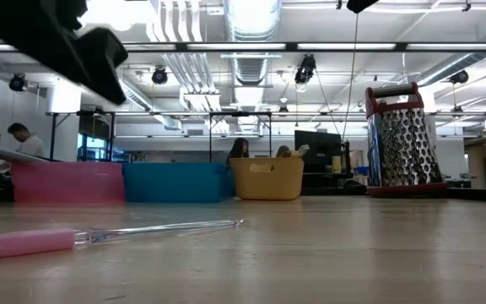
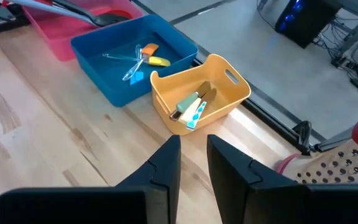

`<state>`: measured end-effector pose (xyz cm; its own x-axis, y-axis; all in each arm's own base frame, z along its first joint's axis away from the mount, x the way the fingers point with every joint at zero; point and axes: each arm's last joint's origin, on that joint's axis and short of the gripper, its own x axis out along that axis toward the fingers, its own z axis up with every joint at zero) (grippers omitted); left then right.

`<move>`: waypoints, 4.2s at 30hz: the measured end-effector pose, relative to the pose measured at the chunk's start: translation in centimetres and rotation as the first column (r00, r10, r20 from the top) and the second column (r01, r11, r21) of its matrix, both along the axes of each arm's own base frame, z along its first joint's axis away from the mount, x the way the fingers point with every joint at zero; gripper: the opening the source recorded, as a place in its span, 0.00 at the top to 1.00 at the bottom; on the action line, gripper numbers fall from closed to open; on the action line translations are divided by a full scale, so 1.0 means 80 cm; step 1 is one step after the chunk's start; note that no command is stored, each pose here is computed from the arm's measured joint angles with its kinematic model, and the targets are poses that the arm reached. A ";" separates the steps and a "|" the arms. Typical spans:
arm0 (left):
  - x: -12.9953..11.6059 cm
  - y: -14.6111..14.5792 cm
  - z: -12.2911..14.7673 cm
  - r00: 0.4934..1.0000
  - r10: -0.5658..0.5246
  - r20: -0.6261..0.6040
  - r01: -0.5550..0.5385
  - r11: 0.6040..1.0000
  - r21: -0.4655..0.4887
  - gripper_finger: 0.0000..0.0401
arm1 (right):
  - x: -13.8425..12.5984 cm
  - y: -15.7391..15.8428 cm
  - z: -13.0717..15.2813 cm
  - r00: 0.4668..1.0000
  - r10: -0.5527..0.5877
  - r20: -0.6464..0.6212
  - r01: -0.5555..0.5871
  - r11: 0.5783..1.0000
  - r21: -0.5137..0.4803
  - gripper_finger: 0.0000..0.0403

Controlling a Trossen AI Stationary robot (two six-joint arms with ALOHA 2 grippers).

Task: Pick & Place Kitchen Items
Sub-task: Put the pink spatula into the blue bin

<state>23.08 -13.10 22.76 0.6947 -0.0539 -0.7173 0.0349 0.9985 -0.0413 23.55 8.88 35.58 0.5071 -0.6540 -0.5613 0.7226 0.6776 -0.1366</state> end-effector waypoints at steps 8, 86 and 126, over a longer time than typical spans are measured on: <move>0.029 -0.027 -0.039 0.992 0.013 -0.125 -0.012 1.000 0.012 0.29 | 0.000 0.000 0.000 1.000 0.001 -0.001 -0.001 1.000 0.000 0.75; 0.000 0.056 0.068 0.928 0.336 0.159 -0.371 0.846 0.383 0.93 | 0.000 0.000 -0.009 0.999 0.007 -0.033 -0.007 1.000 -0.010 0.85; 0.040 0.404 -0.067 0.676 0.597 -0.431 -0.675 0.737 -0.037 0.93 | -0.001 0.000 -0.010 0.999 0.017 -0.051 -0.019 0.999 -0.028 0.88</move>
